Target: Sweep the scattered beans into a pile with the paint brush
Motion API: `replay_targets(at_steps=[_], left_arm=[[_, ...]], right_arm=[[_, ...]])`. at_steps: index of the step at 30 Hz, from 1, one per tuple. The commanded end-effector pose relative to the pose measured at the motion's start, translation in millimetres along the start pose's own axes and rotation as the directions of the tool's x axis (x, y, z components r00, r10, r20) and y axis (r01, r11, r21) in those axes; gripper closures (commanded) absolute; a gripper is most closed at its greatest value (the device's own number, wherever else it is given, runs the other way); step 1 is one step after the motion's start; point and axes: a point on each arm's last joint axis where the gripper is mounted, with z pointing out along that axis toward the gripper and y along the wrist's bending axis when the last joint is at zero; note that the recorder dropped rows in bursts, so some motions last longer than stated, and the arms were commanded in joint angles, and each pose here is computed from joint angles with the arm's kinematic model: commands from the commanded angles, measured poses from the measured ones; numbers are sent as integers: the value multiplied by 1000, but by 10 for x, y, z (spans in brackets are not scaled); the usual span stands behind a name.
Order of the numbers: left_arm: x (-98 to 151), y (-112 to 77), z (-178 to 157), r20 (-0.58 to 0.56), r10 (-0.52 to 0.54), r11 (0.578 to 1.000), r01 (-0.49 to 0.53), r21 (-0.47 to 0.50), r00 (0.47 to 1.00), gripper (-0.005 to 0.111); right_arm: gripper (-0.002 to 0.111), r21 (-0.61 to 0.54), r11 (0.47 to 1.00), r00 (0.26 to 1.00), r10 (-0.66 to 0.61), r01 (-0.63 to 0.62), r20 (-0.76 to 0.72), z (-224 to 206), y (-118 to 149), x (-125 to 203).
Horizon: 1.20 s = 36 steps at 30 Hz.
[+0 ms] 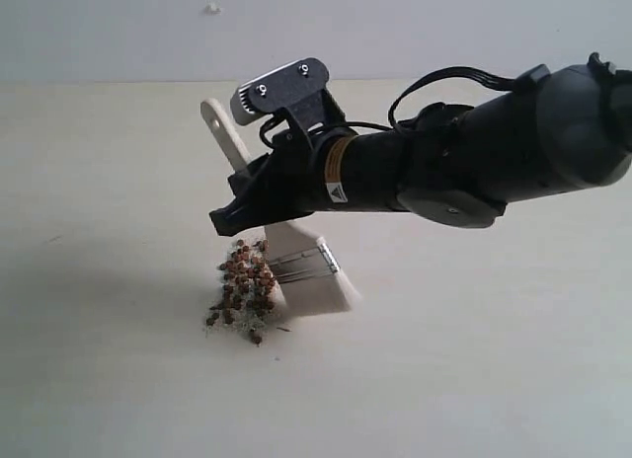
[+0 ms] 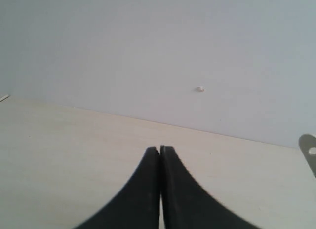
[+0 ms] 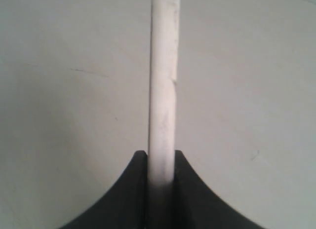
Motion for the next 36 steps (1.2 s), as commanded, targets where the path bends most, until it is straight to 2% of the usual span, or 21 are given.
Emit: replay_targets(at_steps=[1,6,10,13,14,17,22,31,36], left_arm=[[-3,-5,-5,4,-7,1000,7,7,1000,107],[-3,-5,-5,4,-7,1000,7,7,1000,107],[-3,-5,-5,4,-7,1000,7,7,1000,107],[-3,-5,-5,4,-7,1000,7,7,1000,107],[-3,-5,-5,4,-7,1000,7,7,1000,107],[-3,-5,-5,4,-7,1000,7,7,1000,107],[-3,-5,-5,4,-7,1000,7,7,1000,107],[-3,-5,-5,4,-7,1000,7,7,1000,107],[-3,-5,-5,4,-7,1000,7,7,1000,107]], right_arm=[[108,-49,999,995,28,-23,99,-18,32,-112],[108,-37,999,983,40,-34,182,-208,56,-331],[108,-61,998,964,33,-17,265,-491,204,-586],[108,-164,986,966,61,-20,250,-339,507,-475],[108,-216,974,959,126,-70,256,-192,615,-376],[108,-268,950,925,237,-157,297,87,723,-166],[108,-220,939,879,329,-265,345,387,604,128],[108,-160,941,903,331,-297,275,452,562,248],[108,-42,952,921,304,-303,242,471,473,311]])
